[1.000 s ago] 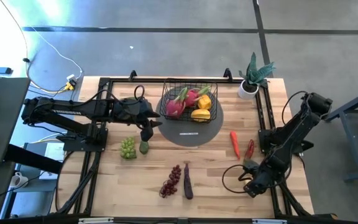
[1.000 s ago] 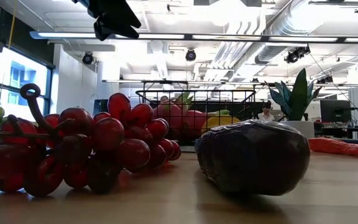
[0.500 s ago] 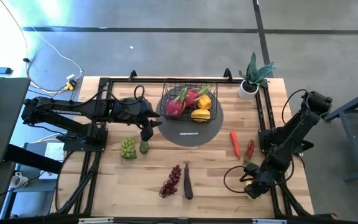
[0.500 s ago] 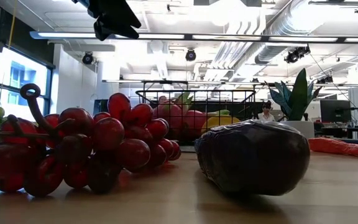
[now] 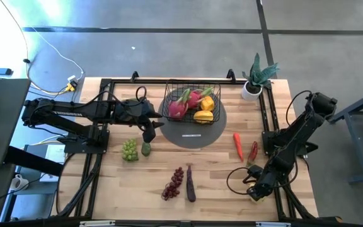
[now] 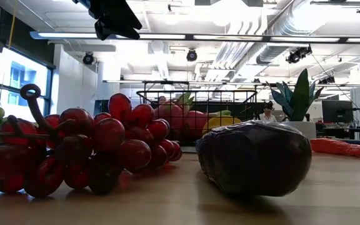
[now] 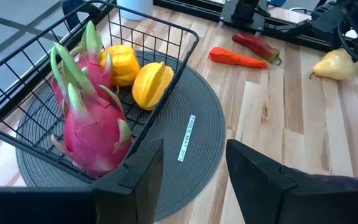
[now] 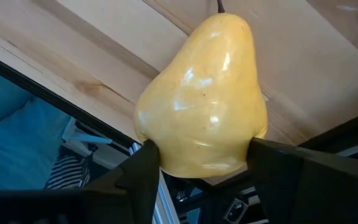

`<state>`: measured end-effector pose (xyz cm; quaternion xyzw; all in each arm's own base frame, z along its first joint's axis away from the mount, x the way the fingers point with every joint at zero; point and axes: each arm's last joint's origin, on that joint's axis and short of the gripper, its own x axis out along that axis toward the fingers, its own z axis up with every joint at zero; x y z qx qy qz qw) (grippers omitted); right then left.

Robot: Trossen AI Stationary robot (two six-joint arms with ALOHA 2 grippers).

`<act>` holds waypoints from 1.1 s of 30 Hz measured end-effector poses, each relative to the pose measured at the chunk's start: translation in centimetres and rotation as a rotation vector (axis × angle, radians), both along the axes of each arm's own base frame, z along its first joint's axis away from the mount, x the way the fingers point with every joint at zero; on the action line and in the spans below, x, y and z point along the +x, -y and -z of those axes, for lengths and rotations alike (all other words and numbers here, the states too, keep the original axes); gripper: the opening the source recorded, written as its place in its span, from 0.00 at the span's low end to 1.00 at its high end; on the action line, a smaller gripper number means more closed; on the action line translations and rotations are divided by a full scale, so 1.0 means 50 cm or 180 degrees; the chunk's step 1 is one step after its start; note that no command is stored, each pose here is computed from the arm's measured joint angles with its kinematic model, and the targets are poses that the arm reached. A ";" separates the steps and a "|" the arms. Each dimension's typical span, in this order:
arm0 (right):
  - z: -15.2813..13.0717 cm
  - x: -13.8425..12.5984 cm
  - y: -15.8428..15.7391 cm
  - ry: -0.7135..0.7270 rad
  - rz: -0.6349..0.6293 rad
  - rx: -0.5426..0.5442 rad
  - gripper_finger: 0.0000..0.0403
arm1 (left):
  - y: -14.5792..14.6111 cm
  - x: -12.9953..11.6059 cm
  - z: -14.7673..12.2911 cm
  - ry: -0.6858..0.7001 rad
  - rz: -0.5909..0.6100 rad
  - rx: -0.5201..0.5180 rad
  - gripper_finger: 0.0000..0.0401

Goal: Build produce basket
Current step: Put the pear into the wire basket

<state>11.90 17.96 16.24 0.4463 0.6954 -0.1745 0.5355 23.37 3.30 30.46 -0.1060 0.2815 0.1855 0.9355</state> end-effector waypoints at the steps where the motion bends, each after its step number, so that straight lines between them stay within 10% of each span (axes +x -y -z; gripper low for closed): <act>1: 0.000 0.000 0.000 0.0005 0.0001 0.0007 0.45 | 0.000 0.000 0.000 0.0000 0.0000 0.0001 0.41; 33: -0.036 0.034 -0.032 0.0734 0.0235 0.0263 0.35 | -0.002 0.000 0.000 -0.0048 0.0018 0.0160 0.41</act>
